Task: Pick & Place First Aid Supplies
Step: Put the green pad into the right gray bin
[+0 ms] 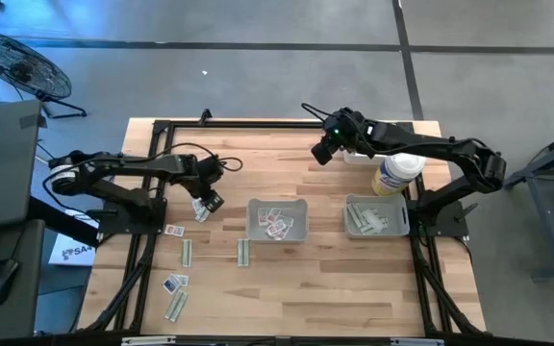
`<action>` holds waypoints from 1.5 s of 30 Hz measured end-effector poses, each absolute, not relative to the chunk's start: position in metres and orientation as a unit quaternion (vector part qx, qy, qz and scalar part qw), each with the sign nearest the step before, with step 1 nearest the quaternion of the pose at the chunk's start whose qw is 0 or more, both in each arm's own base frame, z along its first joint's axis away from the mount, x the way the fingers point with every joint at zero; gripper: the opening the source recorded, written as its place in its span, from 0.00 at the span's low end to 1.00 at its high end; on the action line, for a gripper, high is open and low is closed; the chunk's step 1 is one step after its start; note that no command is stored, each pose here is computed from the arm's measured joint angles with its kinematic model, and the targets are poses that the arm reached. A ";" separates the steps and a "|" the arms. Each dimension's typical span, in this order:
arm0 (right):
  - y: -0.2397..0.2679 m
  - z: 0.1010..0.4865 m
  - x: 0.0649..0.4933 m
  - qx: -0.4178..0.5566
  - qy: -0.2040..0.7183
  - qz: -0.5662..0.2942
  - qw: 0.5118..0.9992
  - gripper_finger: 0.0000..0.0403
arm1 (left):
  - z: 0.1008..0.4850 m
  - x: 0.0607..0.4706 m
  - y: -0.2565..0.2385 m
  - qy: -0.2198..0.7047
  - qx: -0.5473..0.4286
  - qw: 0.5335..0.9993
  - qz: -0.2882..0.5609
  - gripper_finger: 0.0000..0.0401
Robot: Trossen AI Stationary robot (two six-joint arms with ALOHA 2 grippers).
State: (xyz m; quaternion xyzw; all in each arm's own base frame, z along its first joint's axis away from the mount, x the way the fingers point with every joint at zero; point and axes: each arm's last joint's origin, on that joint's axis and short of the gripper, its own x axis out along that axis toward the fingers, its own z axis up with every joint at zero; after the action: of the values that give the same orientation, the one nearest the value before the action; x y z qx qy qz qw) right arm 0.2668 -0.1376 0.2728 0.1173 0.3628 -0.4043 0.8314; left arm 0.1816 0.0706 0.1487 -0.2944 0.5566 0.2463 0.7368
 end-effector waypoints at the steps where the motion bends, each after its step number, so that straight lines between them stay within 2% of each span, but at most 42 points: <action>1: -0.138 0.273 0.267 0.117 0.363 -0.404 0.831 0.33 | 0.147 0.183 0.070 0.559 -0.296 0.737 0.238 0.35; 13: -0.138 0.273 0.267 0.117 0.363 -0.404 0.831 0.33 | 0.142 0.185 0.071 0.575 -0.289 0.730 0.232 0.33; 17: -0.138 0.273 0.267 0.117 0.363 -0.404 0.831 0.33 | 0.141 0.185 0.071 0.575 -0.285 0.729 0.237 0.24; 22: -0.138 0.273 0.267 0.110 0.367 -0.401 0.832 0.33 | 0.141 0.184 0.072 0.576 -0.276 0.728 0.249 0.04; 28: -0.138 0.273 0.267 0.106 0.368 -0.399 0.833 0.33 | 0.144 0.182 0.072 0.569 -0.267 0.733 0.259 0.03; 36: -0.133 0.276 0.273 0.089 0.356 -0.365 0.855 0.33 | 0.174 0.176 0.071 0.488 -0.250 0.791 0.273 0.00; 45: -0.112 0.287 0.297 0.051 0.291 -0.253 0.921 0.33 | 0.224 0.184 0.076 0.277 -0.167 0.907 0.270 0.00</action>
State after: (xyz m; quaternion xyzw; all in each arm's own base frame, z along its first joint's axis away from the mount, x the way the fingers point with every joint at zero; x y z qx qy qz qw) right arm 0.2974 -0.1119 0.2871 0.0505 0.2911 -0.2534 0.9211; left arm 0.1835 0.0765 0.2239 -0.1667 0.2769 0.2696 0.9071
